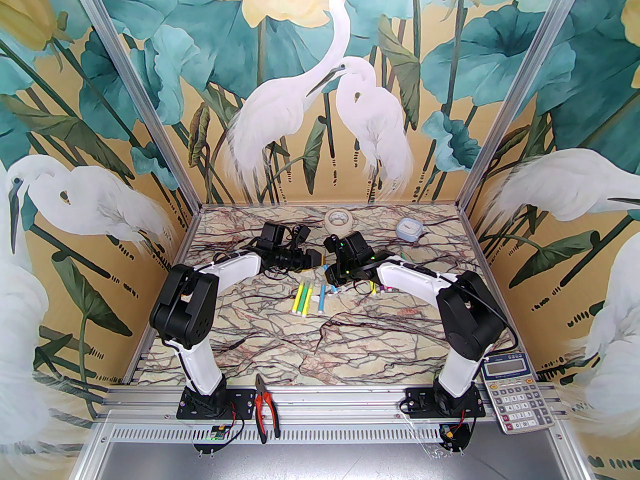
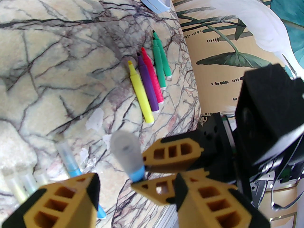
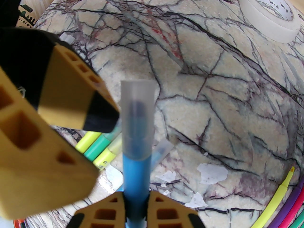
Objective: Open the pen caps
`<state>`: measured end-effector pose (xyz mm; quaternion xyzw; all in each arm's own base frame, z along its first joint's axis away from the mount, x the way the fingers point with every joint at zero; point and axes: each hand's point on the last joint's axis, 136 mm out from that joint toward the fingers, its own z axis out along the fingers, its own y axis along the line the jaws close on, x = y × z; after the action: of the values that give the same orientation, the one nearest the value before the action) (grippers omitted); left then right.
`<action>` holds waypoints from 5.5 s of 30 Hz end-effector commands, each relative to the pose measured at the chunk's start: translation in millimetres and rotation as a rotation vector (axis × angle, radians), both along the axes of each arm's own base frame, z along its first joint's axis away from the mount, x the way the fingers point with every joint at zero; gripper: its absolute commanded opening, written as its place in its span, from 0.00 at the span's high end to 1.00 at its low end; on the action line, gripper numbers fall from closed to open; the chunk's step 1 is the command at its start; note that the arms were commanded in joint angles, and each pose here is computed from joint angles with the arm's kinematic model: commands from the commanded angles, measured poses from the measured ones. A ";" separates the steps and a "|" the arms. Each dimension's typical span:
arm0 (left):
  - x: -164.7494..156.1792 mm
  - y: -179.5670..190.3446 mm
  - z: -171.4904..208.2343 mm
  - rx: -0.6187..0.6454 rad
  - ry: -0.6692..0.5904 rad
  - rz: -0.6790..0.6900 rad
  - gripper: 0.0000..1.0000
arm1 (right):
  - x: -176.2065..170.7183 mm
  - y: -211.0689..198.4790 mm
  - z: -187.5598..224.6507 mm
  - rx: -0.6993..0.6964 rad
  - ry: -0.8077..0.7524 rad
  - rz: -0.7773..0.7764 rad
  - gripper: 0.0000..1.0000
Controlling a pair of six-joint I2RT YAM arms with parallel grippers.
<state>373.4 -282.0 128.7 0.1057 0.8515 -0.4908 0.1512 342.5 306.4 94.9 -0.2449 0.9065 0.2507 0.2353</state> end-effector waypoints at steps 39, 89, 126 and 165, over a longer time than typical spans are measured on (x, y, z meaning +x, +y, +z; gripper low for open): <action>1.7 -18.3 15.8 -0.114 0.034 -0.040 0.80 | 4.8 20.0 10.8 0.074 -0.074 0.027 0.64; 56.5 53.6 -1.4 -0.076 0.095 0.295 1.00 | -46.0 -14.0 -13.0 -0.042 -0.024 0.151 1.00; 5.7 122.6 -75.4 0.654 0.199 0.208 0.95 | 33.6 -106.8 -70.8 -0.334 0.029 -0.414 1.00; 1.2 154.9 -120.6 0.881 0.314 0.221 0.84 | 33.2 -114.4 -82.8 -0.383 0.043 -0.433 0.93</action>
<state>381.1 -148.6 19.3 0.0054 0.9931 -0.1134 0.0305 373.7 197.9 16.9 -0.0935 0.9702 0.0403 0.2198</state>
